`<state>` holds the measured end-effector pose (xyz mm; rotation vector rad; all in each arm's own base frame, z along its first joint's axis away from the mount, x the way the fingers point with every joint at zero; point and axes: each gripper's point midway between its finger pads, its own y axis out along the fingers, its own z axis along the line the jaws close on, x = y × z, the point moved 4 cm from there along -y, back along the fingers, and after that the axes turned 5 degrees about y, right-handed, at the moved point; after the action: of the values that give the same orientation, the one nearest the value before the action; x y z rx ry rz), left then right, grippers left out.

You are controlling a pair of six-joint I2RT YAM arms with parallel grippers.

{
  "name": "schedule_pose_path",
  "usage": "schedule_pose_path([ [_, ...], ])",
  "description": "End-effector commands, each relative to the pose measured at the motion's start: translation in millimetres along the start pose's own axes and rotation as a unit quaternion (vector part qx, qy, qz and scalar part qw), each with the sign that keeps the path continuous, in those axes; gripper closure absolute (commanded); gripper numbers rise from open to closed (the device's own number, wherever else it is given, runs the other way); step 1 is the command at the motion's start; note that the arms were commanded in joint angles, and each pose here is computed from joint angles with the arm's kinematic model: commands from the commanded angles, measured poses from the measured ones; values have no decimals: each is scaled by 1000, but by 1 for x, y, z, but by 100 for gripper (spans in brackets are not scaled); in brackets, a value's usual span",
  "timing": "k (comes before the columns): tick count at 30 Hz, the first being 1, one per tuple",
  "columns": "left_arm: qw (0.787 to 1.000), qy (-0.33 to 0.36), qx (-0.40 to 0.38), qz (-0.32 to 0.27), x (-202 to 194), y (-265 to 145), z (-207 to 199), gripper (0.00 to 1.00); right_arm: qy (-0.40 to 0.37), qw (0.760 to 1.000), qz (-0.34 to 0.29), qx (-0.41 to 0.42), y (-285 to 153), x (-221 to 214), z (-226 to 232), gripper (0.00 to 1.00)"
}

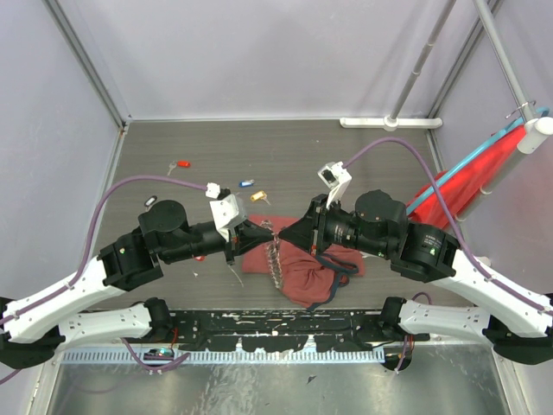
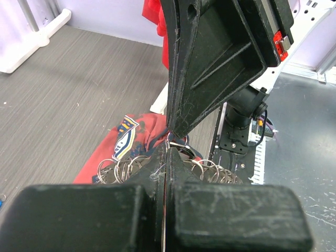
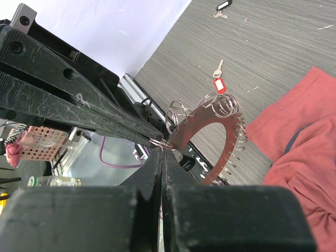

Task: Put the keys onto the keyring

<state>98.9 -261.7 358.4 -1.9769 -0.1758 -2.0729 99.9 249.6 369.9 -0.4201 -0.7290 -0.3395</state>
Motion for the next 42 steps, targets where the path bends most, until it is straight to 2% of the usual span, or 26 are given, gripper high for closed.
schedule_pose_path([
  [1, 999, 9, 9, -39, 14, 0, 3, 100, -6, 1000, -22, -1, -6, 9, 3, 99],
  [29, 999, 10, 9, -41, 15, -2, 2, 100, -25, 999, -4, -45, -5, 4, -11, 99],
  [42, 999, 10, 8, -41, 15, -2, 2, 100, -34, 999, 17, -36, 10, -2, -10, 99],
])
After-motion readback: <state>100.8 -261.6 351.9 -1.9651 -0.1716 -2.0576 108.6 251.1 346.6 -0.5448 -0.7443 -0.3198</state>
